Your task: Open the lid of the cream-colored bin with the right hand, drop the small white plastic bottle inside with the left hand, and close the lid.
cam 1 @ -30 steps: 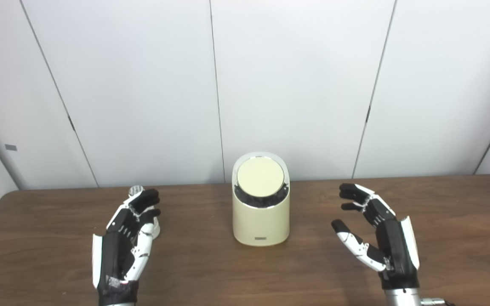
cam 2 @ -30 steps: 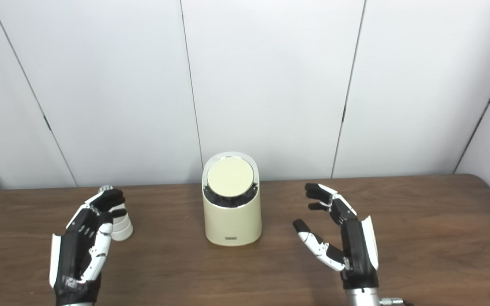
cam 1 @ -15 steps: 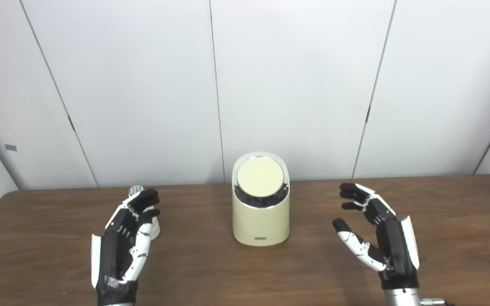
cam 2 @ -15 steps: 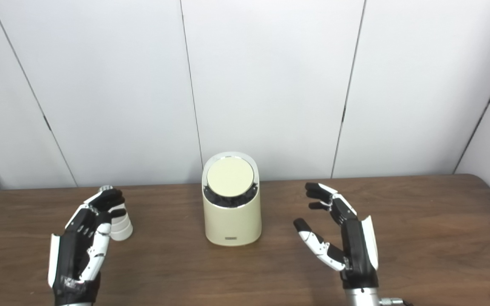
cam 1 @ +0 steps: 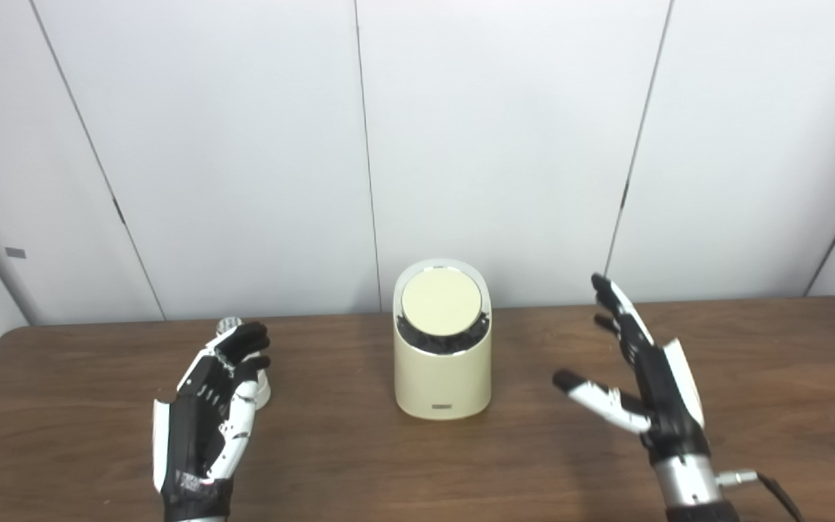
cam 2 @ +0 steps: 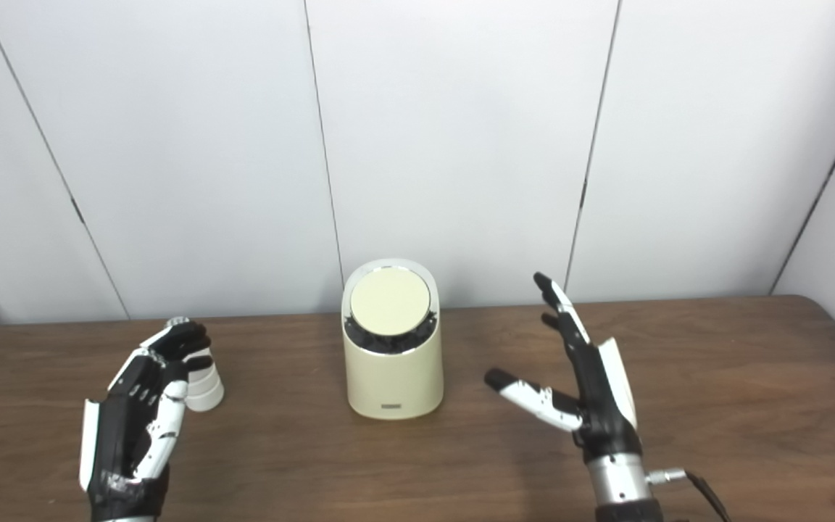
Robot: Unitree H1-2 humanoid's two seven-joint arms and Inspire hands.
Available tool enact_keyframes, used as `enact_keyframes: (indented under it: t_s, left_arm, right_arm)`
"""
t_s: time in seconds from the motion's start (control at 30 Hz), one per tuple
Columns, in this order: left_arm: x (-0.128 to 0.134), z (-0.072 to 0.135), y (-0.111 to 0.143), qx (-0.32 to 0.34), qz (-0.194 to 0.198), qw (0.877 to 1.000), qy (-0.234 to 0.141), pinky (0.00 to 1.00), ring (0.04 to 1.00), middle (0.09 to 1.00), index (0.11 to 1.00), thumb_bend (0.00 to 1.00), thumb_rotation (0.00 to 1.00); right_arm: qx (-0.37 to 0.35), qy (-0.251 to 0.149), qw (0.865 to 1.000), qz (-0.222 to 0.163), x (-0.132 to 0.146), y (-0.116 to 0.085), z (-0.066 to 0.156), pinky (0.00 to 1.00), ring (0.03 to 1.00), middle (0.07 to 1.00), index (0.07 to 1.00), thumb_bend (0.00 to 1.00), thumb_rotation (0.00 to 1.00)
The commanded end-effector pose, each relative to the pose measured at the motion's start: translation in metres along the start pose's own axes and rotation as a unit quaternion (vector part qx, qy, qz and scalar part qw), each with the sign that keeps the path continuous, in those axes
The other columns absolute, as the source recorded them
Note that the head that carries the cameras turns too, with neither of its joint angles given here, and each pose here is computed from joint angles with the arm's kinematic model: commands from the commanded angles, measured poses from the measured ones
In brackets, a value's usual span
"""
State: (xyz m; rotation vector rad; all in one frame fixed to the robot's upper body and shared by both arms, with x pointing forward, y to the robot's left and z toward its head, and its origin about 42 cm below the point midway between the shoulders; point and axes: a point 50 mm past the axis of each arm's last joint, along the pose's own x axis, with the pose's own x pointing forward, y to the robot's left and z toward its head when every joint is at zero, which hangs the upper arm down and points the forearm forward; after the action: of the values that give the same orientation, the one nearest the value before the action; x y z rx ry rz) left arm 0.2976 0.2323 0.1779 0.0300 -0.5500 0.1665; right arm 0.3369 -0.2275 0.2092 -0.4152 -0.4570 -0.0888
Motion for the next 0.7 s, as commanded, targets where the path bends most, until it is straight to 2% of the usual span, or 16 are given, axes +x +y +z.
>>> enact_keyframes:
  t_s: [0.0,0.13,0.33,0.5,0.57,0.67]
  left_arm:
    - [0.011,0.01,-0.002,0.0,-0.002,0.999,-0.037,0.69,0.753,0.764,0.736,0.28,0.5]
    - [0.011,0.01,-0.004,0.002,-0.003,0.999,-0.038,0.68,0.754,0.763,0.733,0.27,0.51]
    - [0.011,0.01,-0.005,0.003,-0.002,0.999,-0.036,0.69,0.757,0.765,0.734,0.27,0.51]
    - [0.011,0.01,-0.005,0.001,0.002,0.999,-0.037,0.69,0.758,0.762,0.73,0.28,0.5]
    - [0.01,0.011,-0.005,0.0,0.002,0.999,-0.037,0.69,0.756,0.761,0.732,0.28,0.51]
    - [0.01,0.011,-0.006,-0.001,0.003,0.999,-0.037,0.68,0.756,0.761,0.73,0.28,0.5]
  right_arm:
    - [-0.007,-0.037,0.999,-0.005,0.024,-0.002,0.029,0.9,0.958,0.968,0.951,0.92,0.91]
    - [-0.014,-0.033,0.999,-0.007,0.041,-0.001,0.049,0.91,0.975,0.995,0.961,0.95,0.92]
    - [-0.018,-0.025,1.0,-0.005,0.066,0.006,0.071,0.92,0.99,1.0,0.979,0.91,0.82]
    - [-0.05,-0.027,0.998,-0.01,0.087,0.014,0.087,0.89,0.962,0.99,0.99,1.0,0.8]
    - [-0.053,-0.025,0.998,-0.01,0.095,0.018,0.091,0.75,0.895,0.981,0.995,1.0,0.77]
    - [-0.073,-0.034,0.997,-0.01,0.109,0.024,0.097,0.66,0.865,0.997,1.0,1.0,0.71]
